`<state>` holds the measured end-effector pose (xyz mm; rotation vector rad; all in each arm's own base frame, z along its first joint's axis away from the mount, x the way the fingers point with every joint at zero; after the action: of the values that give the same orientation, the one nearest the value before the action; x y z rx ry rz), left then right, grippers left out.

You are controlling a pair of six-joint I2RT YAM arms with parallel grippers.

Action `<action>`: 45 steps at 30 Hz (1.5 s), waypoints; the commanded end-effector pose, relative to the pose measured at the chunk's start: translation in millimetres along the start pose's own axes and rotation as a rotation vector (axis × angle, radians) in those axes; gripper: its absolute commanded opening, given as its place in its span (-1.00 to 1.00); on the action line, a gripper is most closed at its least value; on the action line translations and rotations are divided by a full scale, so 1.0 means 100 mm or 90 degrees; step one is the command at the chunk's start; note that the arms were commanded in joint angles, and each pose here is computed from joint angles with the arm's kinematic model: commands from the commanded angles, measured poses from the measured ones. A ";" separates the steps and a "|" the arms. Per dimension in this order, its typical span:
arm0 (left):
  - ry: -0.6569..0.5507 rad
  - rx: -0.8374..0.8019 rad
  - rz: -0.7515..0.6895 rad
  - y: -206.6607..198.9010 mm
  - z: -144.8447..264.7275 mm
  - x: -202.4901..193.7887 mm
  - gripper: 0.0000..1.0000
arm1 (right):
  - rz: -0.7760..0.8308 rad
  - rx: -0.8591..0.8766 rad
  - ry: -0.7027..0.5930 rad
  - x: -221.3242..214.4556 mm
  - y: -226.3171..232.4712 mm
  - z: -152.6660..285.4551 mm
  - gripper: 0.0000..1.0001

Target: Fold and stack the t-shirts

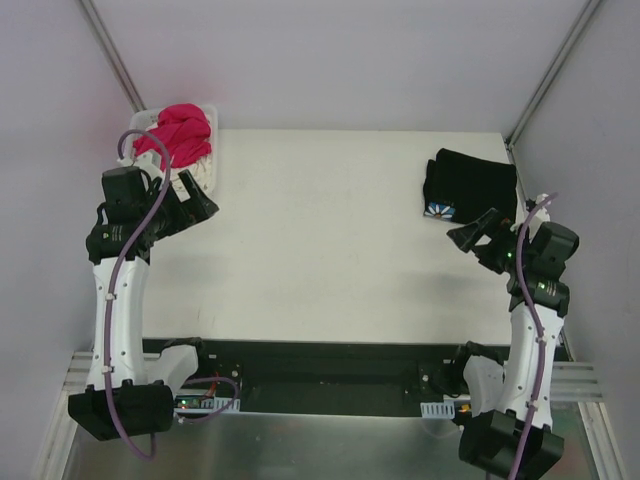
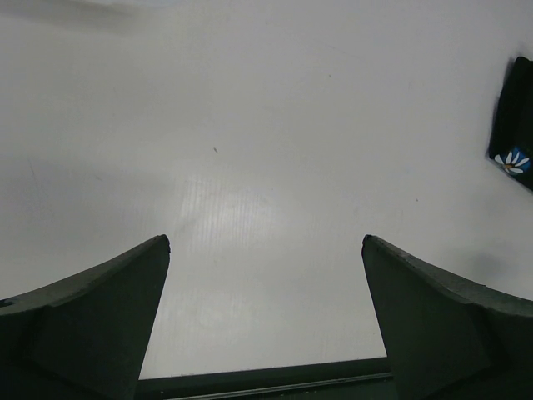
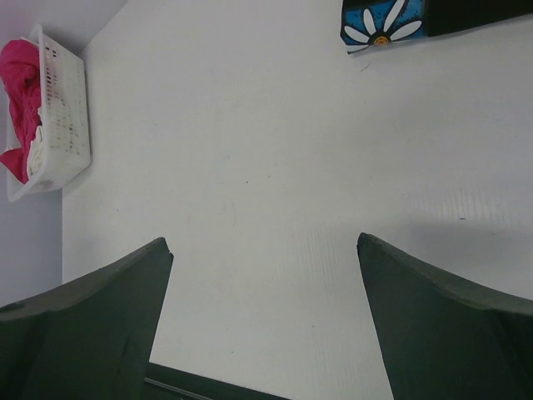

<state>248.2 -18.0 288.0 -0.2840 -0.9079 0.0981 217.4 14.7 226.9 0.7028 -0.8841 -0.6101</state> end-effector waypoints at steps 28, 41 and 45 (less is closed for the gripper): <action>-0.027 0.006 -0.032 0.04 0.04 -0.10 0.98 | 0.048 0.028 -0.040 0.47 0.22 -0.24 0.93; -0.066 0.020 -0.049 0.03 0.12 0.08 0.98 | 0.042 0.069 -0.081 0.65 0.45 -0.19 0.93; -0.070 0.019 -0.050 0.03 0.12 0.11 0.98 | 0.048 0.074 -0.076 0.68 0.49 -0.18 0.93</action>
<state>240.8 -14.9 279.8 -0.2441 -0.9359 0.0789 267.4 1.4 256.6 0.7184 -0.9667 -0.5982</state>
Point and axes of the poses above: each gripper's point midway between its finger pads, its own z axis back along the fingers, its own y axis along the line the jaws close on, x = y × z, the point moved 4 cm from there along z, back along the fingers, and after that the axes turned 15 degrees about -z, right-handed, at the moved point
